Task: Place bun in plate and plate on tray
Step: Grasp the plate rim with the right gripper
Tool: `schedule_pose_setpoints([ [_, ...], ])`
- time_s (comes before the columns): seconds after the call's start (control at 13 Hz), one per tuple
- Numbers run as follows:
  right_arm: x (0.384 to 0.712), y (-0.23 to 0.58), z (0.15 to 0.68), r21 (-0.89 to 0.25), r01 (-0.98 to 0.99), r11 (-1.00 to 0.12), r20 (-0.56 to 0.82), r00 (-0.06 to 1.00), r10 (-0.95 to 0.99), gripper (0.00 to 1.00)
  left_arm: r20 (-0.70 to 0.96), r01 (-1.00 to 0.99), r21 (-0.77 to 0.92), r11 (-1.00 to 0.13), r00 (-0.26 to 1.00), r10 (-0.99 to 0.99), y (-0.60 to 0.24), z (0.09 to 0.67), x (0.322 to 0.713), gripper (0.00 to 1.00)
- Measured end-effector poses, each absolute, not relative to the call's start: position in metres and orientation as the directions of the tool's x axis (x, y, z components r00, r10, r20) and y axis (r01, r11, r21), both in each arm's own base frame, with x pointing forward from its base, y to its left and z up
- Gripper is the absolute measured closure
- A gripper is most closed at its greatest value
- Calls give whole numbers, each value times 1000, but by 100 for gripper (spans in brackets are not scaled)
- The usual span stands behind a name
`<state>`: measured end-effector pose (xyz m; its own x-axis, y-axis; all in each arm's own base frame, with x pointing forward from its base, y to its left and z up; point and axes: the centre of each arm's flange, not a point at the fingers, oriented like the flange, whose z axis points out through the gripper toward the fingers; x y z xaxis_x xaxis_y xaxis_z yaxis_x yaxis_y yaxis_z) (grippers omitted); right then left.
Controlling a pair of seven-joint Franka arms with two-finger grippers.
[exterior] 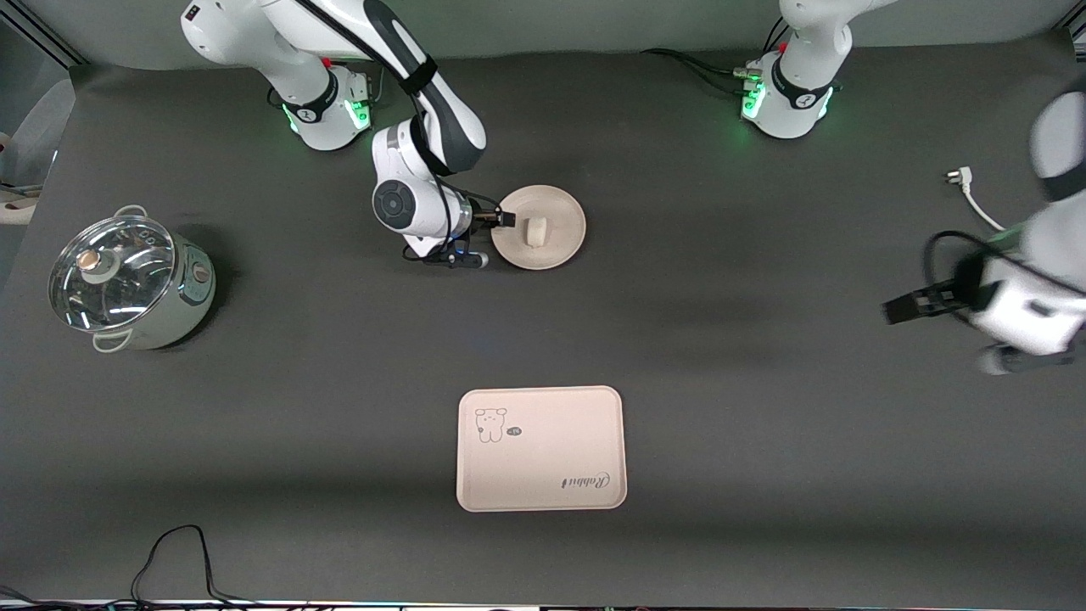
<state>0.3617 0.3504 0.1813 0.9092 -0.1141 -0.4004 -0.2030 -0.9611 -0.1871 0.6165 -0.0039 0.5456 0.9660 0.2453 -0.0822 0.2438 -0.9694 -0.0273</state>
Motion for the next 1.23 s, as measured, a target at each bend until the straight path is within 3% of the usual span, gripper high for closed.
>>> schedule_pose_setpoints([
  [0.15, 356, 356, 169, -181, -205, -962, -376, 918, -125, 2, -75, 245, -30, -969, 966, 247, 24, 551, 614, 0],
  [0.23, 354, 357, 165, -176, -202, -963, -372, 920, -125, 11, -72, 235, -35, -971, 969, 237, 35, 554, 612, 0],
  [0.62, 356, 357, 162, -176, -215, -960, -369, 919, -139, 72, -50, 207, -71, -976, 976, 211, 34, 574, 602, 0],
  [0.77, 359, 359, 167, -193, -242, -951, -372, 915, -158, 89, -37, 184, -58, -981, 982, 186, 22, 587, 595, 0],
  [1.23, 401, 355, 202, -223, -304, -926, -397, 896, -198, 95, -6, 120, -28, -992, 993, 121, 11, 620, 565, 0],
])
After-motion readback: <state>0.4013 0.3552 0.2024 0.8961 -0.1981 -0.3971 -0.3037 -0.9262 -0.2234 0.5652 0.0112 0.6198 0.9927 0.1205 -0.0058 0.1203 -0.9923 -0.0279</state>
